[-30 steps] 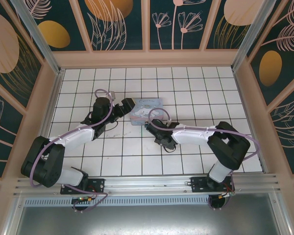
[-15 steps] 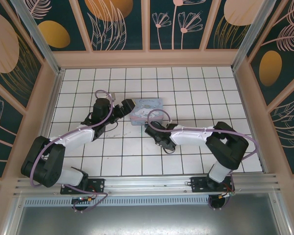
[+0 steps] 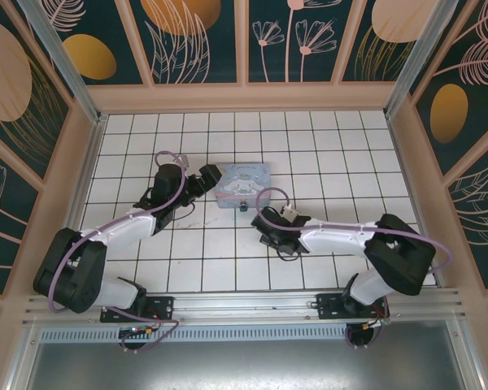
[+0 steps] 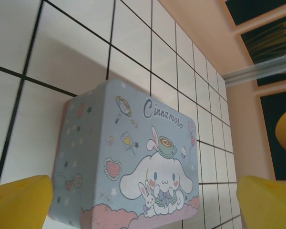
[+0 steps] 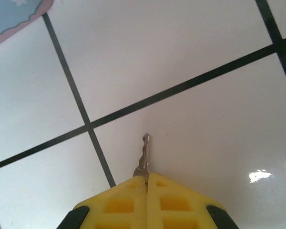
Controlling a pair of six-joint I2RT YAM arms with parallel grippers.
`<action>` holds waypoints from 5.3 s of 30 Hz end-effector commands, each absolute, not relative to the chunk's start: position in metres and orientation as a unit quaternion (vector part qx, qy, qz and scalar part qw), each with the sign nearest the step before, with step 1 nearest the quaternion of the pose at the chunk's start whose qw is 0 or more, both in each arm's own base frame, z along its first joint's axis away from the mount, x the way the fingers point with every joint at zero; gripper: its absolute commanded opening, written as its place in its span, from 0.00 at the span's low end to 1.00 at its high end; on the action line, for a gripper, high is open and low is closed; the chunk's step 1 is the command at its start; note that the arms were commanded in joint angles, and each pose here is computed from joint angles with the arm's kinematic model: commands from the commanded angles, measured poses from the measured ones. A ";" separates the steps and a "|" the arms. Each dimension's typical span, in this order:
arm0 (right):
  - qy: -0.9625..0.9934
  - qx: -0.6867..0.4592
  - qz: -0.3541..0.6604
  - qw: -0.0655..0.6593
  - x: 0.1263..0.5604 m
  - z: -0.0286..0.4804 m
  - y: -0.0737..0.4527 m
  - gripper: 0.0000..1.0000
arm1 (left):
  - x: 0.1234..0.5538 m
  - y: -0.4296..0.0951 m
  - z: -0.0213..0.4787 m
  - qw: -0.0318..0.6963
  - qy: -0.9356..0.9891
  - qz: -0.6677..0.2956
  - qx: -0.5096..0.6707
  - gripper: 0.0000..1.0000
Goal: Unlock the padlock with the key
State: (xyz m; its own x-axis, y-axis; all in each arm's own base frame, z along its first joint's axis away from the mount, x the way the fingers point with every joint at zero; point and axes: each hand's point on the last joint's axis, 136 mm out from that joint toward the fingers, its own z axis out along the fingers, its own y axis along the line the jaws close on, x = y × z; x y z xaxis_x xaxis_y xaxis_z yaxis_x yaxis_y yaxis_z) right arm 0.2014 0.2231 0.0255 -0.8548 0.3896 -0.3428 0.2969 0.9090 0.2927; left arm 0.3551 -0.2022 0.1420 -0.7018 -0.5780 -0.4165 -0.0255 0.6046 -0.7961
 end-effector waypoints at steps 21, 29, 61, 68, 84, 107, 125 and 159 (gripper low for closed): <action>0.872 0.210 0.311 0.315 0.289 0.176 0.252 0.00 | 0.333 -0.238 0.221 0.294 0.746 -0.575 -0.165 0.98; 0.843 0.237 0.331 0.352 0.337 0.206 0.262 0.00 | 0.339 -0.236 0.241 0.277 0.687 -0.632 -0.227 0.93; 0.833 0.226 0.378 0.335 0.360 0.209 0.304 0.00 | 0.367 -0.294 0.223 0.210 0.651 -0.674 -0.279 0.51; 0.832 0.226 0.380 0.336 0.360 0.210 0.304 0.00 | 0.363 -0.298 0.217 0.206 0.655 -0.671 -0.279 0.49; 0.831 0.227 0.383 0.334 0.357 0.211 0.302 0.00 | 0.363 -0.302 0.208 0.204 0.660 -0.665 -0.284 0.35; 0.833 0.227 0.384 0.327 0.353 0.203 0.303 0.00 | 0.366 -0.303 0.200 0.207 0.664 -0.659 -0.287 0.16; 0.863 0.187 0.292 0.366 0.348 0.223 0.246 0.99 | 0.359 -0.308 0.198 0.260 0.715 -0.618 -0.196 0.00; 0.803 0.013 0.457 0.383 0.326 0.271 0.229 0.99 | 0.326 -0.342 0.245 0.316 0.755 -0.559 0.131 0.00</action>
